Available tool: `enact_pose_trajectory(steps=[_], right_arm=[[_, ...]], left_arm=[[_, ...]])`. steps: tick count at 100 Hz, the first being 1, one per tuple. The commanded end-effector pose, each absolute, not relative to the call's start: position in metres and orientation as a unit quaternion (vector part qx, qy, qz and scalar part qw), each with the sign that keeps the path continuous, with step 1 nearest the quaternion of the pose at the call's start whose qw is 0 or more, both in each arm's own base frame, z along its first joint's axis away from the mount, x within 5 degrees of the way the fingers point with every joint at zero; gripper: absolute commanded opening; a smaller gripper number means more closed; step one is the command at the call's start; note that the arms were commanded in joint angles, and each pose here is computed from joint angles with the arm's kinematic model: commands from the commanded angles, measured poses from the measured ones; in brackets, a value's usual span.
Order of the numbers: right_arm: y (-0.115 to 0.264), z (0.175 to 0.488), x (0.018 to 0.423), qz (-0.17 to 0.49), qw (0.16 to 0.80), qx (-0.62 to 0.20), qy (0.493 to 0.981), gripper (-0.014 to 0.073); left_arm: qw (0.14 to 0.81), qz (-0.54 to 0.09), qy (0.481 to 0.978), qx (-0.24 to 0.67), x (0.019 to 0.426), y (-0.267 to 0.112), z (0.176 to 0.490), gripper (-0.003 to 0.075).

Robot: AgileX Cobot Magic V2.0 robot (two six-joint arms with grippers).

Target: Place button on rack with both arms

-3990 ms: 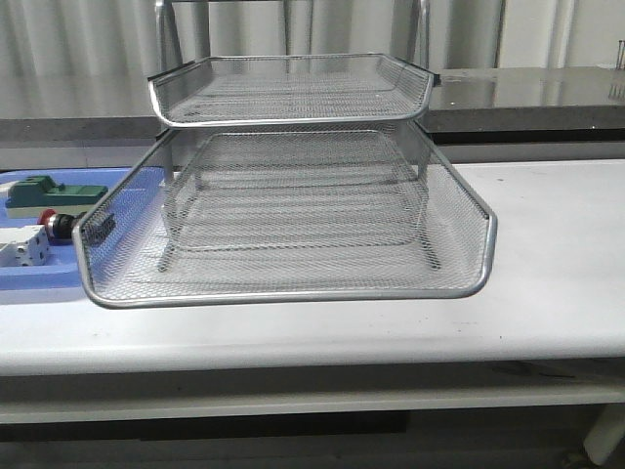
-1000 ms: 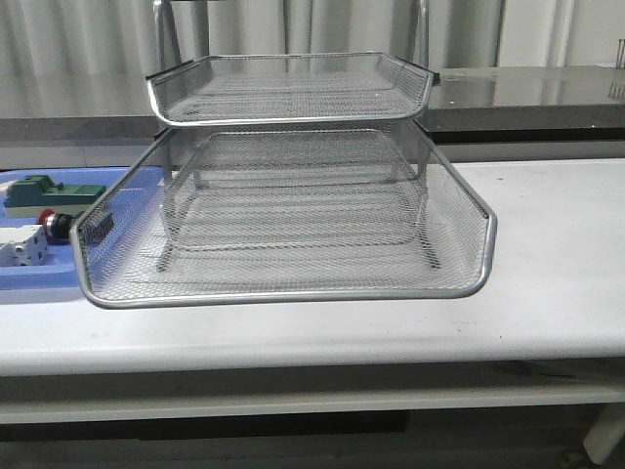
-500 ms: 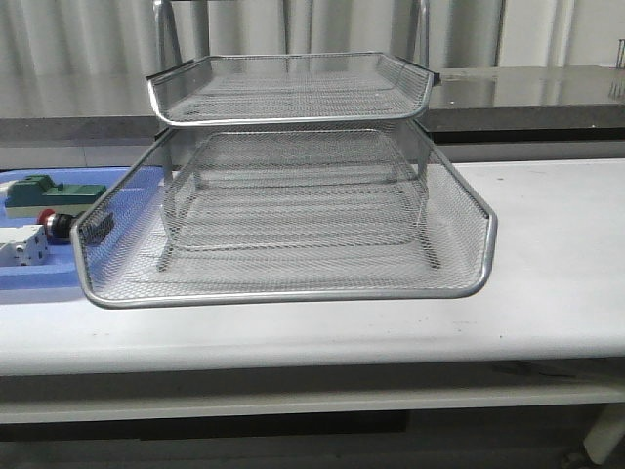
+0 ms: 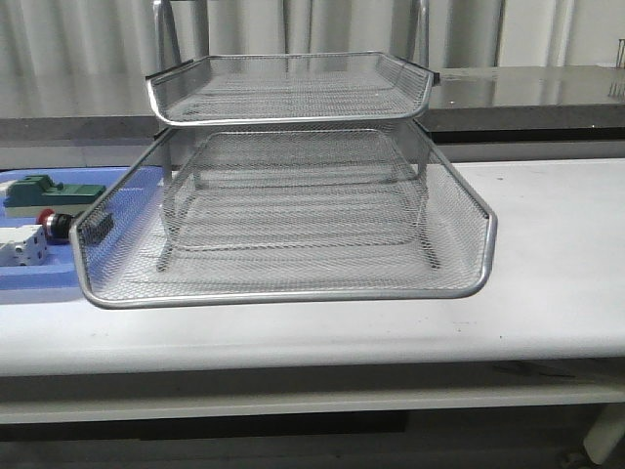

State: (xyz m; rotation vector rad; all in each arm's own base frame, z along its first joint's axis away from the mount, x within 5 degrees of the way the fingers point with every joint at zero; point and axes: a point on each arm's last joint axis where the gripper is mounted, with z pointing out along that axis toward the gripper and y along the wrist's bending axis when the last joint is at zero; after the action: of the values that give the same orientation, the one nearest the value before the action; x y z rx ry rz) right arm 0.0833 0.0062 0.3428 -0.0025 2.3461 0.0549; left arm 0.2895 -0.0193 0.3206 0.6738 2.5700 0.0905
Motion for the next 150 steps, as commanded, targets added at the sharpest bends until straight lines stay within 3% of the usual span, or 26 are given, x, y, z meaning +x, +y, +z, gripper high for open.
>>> enact_pose_trajectory(steps=[1,17,36,79,150], right_arm=[[0.005,0.356,0.086,0.018,0.423,-0.002,0.906,-0.0067],[0.005,0.356,0.086,0.018,0.423,-0.002,0.906,-0.0067],[0.005,0.356,0.086,0.018,0.423,-0.002,0.906,-0.0067],[0.005,0.356,0.086,0.018,0.423,-0.002,0.906,-0.0067],[0.005,0.356,0.086,0.018,0.423,-0.002,0.906,-0.0067]], left_arm=[[0.303,0.053,0.912,0.271,0.3,-0.021,0.342,0.0654],[0.305,0.073,0.905,0.287,0.33,-0.02,0.347,0.0654],[0.254,0.108,0.891,0.36,0.372,-0.018,0.338,0.0654],[0.191,0.116,0.874,0.431,0.451,-0.02,0.291,0.0654],[0.183,0.106,0.84,0.5,0.49,-0.032,0.229,0.0654]])
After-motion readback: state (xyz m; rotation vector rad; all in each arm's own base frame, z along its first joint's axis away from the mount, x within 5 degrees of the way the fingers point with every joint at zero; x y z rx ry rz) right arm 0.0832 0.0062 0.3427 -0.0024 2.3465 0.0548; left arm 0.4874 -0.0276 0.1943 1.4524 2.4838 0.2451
